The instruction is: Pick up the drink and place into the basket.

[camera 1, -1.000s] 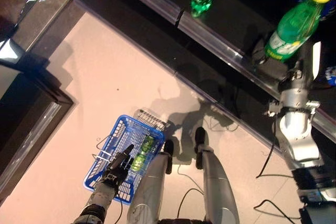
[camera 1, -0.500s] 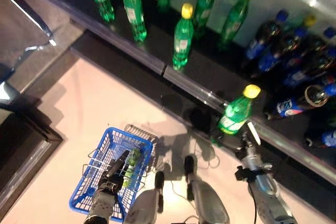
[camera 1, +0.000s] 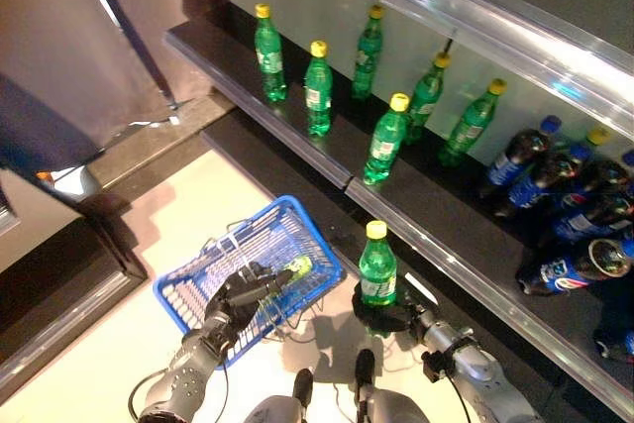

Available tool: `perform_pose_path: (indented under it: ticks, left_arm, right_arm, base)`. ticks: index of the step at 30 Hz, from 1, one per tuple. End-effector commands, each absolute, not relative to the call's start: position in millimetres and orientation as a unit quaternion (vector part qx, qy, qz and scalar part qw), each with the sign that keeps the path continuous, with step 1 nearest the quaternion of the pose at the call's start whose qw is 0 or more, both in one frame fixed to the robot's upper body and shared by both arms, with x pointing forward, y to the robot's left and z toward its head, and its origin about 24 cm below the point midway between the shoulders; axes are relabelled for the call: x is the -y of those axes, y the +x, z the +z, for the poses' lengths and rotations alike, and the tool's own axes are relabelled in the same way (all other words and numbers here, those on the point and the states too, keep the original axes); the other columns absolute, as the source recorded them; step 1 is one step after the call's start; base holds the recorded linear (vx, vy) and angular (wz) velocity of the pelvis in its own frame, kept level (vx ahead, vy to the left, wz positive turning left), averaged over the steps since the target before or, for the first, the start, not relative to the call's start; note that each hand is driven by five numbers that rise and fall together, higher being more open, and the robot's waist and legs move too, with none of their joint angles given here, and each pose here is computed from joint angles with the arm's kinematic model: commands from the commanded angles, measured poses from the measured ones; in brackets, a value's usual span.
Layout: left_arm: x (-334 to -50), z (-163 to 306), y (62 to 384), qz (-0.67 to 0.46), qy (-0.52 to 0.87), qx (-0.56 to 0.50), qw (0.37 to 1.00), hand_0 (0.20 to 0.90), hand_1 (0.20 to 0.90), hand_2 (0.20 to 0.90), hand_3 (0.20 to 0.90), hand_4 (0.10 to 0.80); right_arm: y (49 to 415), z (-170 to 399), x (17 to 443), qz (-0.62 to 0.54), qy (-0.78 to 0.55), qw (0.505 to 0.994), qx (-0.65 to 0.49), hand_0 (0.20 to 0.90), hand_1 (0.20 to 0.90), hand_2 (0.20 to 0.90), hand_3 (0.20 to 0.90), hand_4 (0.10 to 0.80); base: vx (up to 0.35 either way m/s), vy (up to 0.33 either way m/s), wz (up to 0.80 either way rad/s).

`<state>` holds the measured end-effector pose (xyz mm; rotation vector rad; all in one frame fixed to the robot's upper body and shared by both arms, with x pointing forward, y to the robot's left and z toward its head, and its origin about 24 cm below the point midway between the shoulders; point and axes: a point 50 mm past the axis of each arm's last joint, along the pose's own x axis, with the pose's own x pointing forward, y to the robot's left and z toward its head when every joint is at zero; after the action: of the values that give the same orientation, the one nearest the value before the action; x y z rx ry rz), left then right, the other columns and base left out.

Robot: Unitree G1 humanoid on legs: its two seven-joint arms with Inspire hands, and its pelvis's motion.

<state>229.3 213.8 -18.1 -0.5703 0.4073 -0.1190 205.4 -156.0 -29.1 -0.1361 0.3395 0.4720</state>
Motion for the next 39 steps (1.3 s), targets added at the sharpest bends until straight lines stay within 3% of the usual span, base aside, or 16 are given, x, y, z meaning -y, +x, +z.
perform_pose_path:
  ticks: [1, 13, 25, 32, 39]
  left_arm:
    - [-194.1, 63.0, 263.7, -0.223, -0.265, -0.037, 0.937, 0.300, 0.300, 0.300, 0.200, 0.100]
    - [-125.5, 106.0, 261.2, -0.433, -0.245, -0.047, 0.866, 0.300, 0.300, 0.300, 0.200, 0.100]
    - [-65.0, 132.2, 236.1, -0.595, -0.202, -0.032, 0.777, 0.300, 0.300, 0.300, 0.200, 0.100]
    - [-40.9, 136.3, 227.4, -0.632, -0.192, -0.029, 0.751, 0.300, 0.300, 0.300, 0.200, 0.100]
    - [-22.1, 132.7, 215.3, -0.668, -0.205, -0.042, 0.714, 0.300, 0.300, 0.300, 0.200, 0.100]
  right_arm:
    - [220.6, -1.4, 136.2, 0.289, -0.058, 0.952, -0.080, 0.300, 0.300, 0.300, 0.200, 0.100]
    - [232.7, -24.3, 93.9, 0.324, -0.013, 0.935, -0.143, 0.300, 0.300, 0.300, 0.200, 0.100]
    - [274.4, -48.3, 88.8, 0.325, -0.236, 0.877, -0.264, 0.300, 0.300, 0.300, 0.200, 0.100]
    - [295.2, -46.5, 98.3, 0.332, -0.429, 0.796, -0.268, 0.300, 0.300, 0.300, 0.200, 0.100]
    - [298.2, -49.9, 96.8, 0.321, -0.481, 0.774, -0.259, 0.300, 0.300, 0.300, 0.200, 0.100]
  base:
    - [0.010, 0.002, 0.34]
    - [0.015, 0.011, 0.39]
    - [0.048, 0.006, 0.21]
    - [0.058, 0.021, 0.03]
    - [0.041, 0.016, 0.10]
